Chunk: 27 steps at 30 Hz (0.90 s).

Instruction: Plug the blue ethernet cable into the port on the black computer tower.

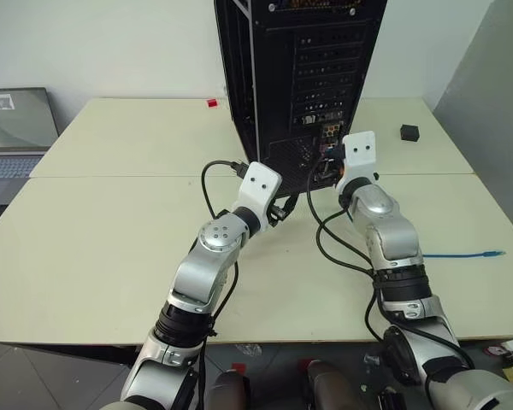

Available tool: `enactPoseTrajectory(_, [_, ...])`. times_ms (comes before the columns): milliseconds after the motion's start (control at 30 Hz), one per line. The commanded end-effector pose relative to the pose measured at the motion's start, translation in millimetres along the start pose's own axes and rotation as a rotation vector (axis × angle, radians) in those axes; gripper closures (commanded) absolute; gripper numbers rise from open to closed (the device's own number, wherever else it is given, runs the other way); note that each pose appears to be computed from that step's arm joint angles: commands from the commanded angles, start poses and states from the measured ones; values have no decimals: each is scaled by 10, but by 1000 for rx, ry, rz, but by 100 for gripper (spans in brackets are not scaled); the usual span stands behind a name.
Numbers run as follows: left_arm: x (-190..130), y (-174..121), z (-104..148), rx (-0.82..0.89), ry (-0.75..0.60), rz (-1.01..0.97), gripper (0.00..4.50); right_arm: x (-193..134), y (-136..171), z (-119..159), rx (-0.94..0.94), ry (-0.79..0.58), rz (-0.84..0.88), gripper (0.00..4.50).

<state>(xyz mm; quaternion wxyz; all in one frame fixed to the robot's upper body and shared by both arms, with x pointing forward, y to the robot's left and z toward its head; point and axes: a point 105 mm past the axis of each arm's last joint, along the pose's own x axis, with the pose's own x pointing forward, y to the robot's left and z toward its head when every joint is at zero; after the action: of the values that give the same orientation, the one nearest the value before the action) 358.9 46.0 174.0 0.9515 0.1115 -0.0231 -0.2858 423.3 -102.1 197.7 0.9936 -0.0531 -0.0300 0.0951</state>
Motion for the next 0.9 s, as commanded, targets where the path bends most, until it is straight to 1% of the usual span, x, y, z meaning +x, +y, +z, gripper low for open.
enactPoseTrajectory(33, [-7, 3, 171, 13, -62, 7, 120, 38, 58, 322, 8, -97, 5, 450])
enactPoseTrajectory(533, [-1, -8, 198, 1, -64, 8, 120, 154, 194, 290, -5, -98, -4, 450])
enactPoseTrajectory(700, [-18, 23, 160, 3, -54, 16, 120, 121, 182, 208, -24, -92, 37, 450])
enactPoseTrajectory(767, [-20, 41, 140, 5, -47, 20, 118, 89, 138, 165, -38, -89, 46, 381])
enactPoseTrajectory(800, [-21, 47, 134, 6, -46, 20, 118, 74, 121, 146, -44, -86, 49, 373])
enactPoseTrajectory(833, [-22, 54, 129, 8, -44, 21, 118, 58, 100, 124, -49, -81, 51, 344])
enactPoseTrajectory(900, [-21, 68, 122, 10, -41, 22, 118, 33, 70, 95, -54, -74, 54, 305])
